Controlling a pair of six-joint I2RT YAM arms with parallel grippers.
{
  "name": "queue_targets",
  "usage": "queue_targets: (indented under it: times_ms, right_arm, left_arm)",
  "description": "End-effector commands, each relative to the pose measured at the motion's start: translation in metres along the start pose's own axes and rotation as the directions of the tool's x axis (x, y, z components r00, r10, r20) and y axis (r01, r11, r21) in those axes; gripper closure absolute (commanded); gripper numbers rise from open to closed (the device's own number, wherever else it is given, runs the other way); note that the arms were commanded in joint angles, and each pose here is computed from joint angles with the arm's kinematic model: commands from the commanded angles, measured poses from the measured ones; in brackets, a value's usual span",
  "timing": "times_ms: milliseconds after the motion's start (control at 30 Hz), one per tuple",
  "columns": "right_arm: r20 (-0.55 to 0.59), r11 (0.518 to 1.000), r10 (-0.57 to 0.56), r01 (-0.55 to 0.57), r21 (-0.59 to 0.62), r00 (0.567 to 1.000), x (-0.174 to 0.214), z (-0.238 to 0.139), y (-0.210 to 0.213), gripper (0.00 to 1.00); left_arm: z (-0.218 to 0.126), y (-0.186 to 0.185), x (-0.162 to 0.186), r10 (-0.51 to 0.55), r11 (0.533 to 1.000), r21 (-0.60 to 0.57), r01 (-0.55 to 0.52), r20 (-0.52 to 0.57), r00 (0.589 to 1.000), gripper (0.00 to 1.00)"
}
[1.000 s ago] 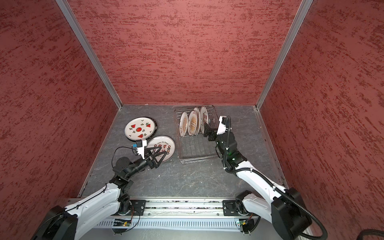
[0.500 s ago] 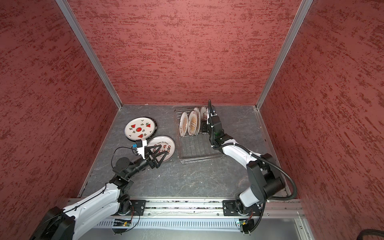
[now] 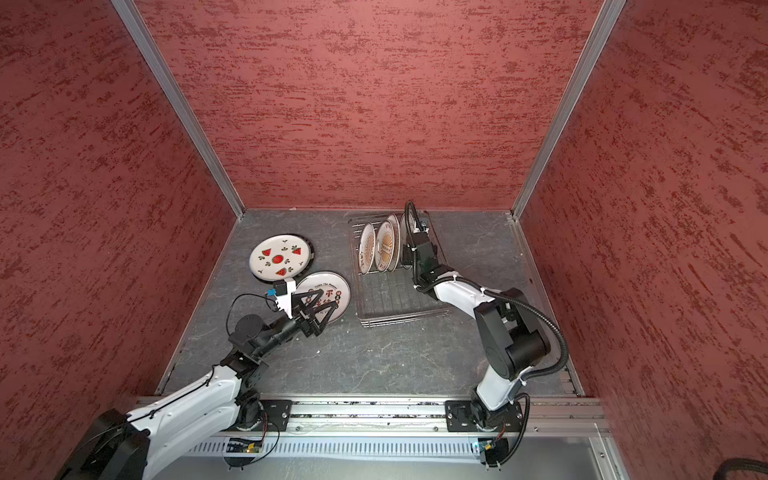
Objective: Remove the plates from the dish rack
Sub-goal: 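Insert the right gripper between rack plates and grip the farthest plate rim, then lift the gripped lettered plate up out of the rack with the right gripper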
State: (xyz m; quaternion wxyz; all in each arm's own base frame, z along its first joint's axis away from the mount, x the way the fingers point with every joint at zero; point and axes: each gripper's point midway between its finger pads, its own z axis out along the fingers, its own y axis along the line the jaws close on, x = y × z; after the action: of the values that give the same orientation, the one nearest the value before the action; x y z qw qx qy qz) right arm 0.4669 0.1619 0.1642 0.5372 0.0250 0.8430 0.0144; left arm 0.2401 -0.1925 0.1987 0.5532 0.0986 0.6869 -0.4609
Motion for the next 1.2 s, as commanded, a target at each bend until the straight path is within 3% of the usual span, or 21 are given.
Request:
queue_targets:
  times_ms: [0, 233, 467, 800, 1033, 1167]
  right_arm:
    - [0.059, 0.995, -0.001, -0.005, 0.102, 0.998, -0.02, 0.0, -0.005, 0.9]
    - [0.096, 0.989, -0.024, 0.009, 0.149, 0.995, -0.035, -0.01, 0.004, 0.91]
    - [0.19, 0.973, -0.06, 0.015, 0.231, 0.98, -0.073, -0.04, 0.005, 0.94]
    - [0.276, 0.968, -0.061, -0.011, 0.25, 0.959, -0.099, -0.088, -0.011, 0.94]
    - [0.338, 0.974, -0.02, -0.058, 0.218, 0.941, -0.104, -0.13, -0.034, 0.95]
    - [0.391, 0.992, 0.064, -0.1, 0.073, 0.918, -0.098, -0.155, -0.037, 0.93]
  left_arm:
    - [0.003, -0.008, -0.011, 0.033, 0.999, 0.025, -0.033, 0.025, 0.999, 0.01]
    - [-0.002, -0.011, -0.013, 0.032, 0.999, 0.029, -0.033, 0.044, 0.999, 0.01]
    - [-0.007, -0.011, -0.016, 0.035, 0.999, 0.016, -0.036, 0.063, 0.997, 0.01]
    - [-0.009, -0.012, -0.017, 0.033, 0.999, 0.014, -0.034, 0.071, 0.997, 0.01]
    - [-0.008, -0.011, -0.016, 0.028, 1.0, 0.012, -0.029, 0.068, 0.997, 0.01]
    - [-0.009, -0.012, -0.016, 0.027, 0.999, 0.015, -0.028, 0.068, 0.997, 0.01]
